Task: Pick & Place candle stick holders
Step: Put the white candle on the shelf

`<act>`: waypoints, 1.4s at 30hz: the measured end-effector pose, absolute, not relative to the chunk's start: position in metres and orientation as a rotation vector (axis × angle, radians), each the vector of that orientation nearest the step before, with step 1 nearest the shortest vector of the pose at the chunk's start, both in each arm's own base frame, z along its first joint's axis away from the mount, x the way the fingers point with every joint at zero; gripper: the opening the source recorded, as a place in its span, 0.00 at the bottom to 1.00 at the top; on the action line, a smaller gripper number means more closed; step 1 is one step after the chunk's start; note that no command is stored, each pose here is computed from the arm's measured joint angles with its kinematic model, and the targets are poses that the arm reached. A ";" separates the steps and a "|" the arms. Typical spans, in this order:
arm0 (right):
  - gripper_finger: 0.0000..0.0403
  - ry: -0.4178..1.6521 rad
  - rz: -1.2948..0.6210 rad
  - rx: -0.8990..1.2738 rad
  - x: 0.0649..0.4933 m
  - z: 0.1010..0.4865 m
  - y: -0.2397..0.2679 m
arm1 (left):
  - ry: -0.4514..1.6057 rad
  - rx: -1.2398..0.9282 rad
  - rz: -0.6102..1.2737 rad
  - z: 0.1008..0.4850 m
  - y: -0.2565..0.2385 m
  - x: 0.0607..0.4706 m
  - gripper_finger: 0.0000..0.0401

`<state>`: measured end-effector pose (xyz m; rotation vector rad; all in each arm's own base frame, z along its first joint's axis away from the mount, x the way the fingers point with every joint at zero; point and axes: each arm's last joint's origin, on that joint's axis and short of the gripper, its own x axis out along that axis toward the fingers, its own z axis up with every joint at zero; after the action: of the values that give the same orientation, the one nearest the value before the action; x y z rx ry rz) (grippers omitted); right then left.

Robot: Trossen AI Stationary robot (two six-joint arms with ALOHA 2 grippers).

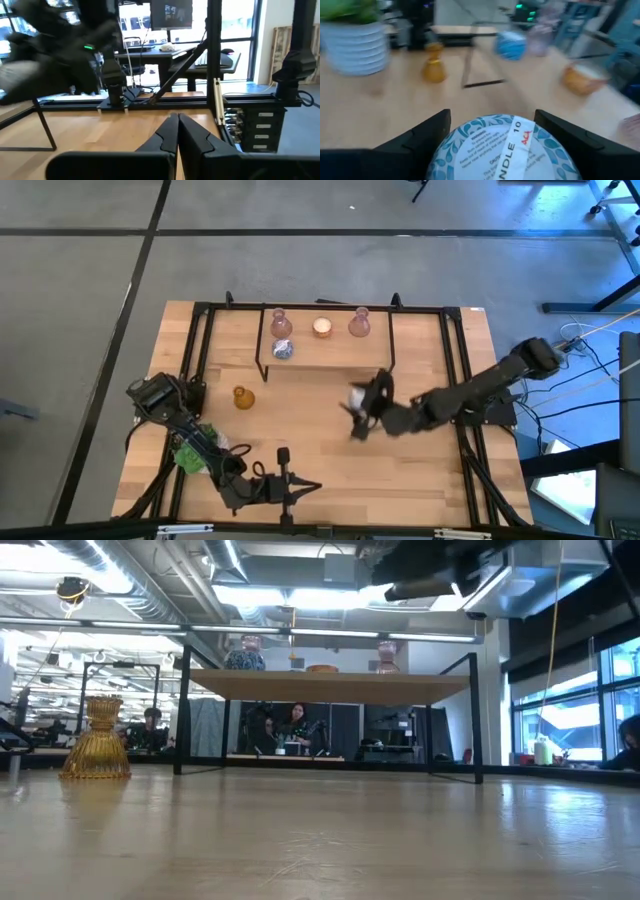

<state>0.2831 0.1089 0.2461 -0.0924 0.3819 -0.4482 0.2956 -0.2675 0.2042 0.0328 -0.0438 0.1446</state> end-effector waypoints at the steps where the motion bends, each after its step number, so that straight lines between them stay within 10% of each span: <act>1: 0.70 0.381 -0.468 -0.091 0.285 0.249 0.099 | -0.044 0.033 0.141 0.204 -0.268 0.295 0.00; 16: 0.70 0.507 -0.581 0.073 0.300 0.243 0.001 | -0.044 0.031 0.121 0.204 -0.278 0.285 0.00; 42: 0.70 0.297 -0.954 0.351 0.286 0.227 0.004 | -0.043 0.041 0.131 0.204 -0.276 0.288 0.00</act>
<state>0.2857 0.0036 0.2271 0.3508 0.2973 -0.9542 0.2878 -0.2755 0.2043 0.0407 -0.0429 0.1312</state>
